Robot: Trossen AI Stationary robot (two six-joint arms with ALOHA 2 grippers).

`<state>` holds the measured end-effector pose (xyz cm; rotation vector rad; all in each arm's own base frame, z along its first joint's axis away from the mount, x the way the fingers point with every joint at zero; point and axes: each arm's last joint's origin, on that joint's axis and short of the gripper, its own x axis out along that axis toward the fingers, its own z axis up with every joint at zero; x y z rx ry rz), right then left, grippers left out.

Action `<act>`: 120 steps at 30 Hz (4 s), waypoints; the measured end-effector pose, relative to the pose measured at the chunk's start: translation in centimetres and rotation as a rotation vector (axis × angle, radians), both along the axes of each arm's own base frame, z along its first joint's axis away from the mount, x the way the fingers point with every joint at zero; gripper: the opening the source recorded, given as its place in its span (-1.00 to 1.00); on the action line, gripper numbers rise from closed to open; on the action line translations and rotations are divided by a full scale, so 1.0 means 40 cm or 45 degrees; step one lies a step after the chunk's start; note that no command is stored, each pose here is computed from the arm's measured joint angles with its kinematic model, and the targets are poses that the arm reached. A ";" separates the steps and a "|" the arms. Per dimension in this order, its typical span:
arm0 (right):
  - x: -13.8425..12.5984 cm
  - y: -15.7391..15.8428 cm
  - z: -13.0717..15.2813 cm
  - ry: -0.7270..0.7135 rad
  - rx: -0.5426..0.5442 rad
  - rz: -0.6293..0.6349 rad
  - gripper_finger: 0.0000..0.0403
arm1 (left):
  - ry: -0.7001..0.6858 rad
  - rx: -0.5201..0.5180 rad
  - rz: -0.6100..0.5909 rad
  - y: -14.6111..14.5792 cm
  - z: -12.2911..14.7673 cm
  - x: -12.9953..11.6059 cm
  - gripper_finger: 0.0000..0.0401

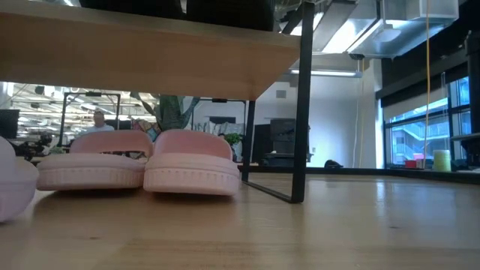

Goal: Pick and place slides into the shelf
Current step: Put the pink slide under the shelf

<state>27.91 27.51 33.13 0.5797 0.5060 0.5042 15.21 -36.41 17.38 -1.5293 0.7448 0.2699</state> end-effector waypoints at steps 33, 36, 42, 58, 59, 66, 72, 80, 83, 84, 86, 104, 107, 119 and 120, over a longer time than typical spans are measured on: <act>0.020 0.006 -0.033 -0.107 -0.226 -0.099 -0.79 | 0.139 1.210 -0.851 0.064 0.211 0.155 0.09; 0.024 0.010 -0.044 -0.097 -0.238 -0.097 -0.79 | 0.255 1.253 -0.897 0.058 0.152 0.171 0.09; 0.029 0.013 -0.054 -0.088 -0.249 -0.097 -0.79 | 0.389 1.337 -0.915 0.051 0.062 0.193 0.09; 0.038 0.003 -0.054 -0.087 -0.249 -0.115 -0.79 | 0.381 1.210 -0.972 0.030 0.049 0.199 0.09; 0.040 0.001 -0.054 -0.086 -0.250 -0.118 -0.79 | 0.370 1.200 -0.970 0.027 0.050 0.200 0.09; 0.042 -0.001 -0.054 -0.088 -0.254 -0.120 -0.79 | 0.286 1.133 -0.964 0.013 0.055 0.214 0.09; 0.042 -0.001 -0.055 -0.093 -0.267 -0.115 -0.79 | 0.378 0.980 -1.042 0.028 0.052 0.238 0.08; 0.041 -0.001 -0.056 -0.114 -0.315 -0.096 -0.79 | 0.406 1.128 -1.168 0.061 0.124 0.264 0.08; 0.040 -0.002 -0.059 -0.103 -0.327 -0.094 -0.79 | 0.433 1.321 -1.116 0.082 0.167 0.263 0.08; 0.040 -0.003 -0.060 -0.097 -0.333 -0.093 -0.79 | 0.444 1.370 -1.098 0.088 0.178 0.262 0.08; 0.039 -0.004 -0.063 -0.084 -0.344 -0.092 -0.79 | 0.469 1.413 -1.093 0.096 0.186 0.258 0.08; 0.053 -0.021 -0.065 -0.104 -0.411 -0.094 -0.79 | 0.586 1.612 -1.342 0.078 0.057 0.273 0.08; 0.055 -0.024 -0.065 -0.103 -0.411 -0.097 -0.79 | 0.620 1.625 -1.347 0.078 0.039 0.276 0.08; 0.056 -0.024 -0.065 -0.103 -0.412 -0.098 -0.79 | 0.688 1.646 -1.285 0.086 0.034 0.271 -0.40; 0.056 -0.024 -0.065 -0.103 -0.412 -0.098 -0.79 | 0.703 1.640 -1.265 0.088 0.035 0.270 -0.48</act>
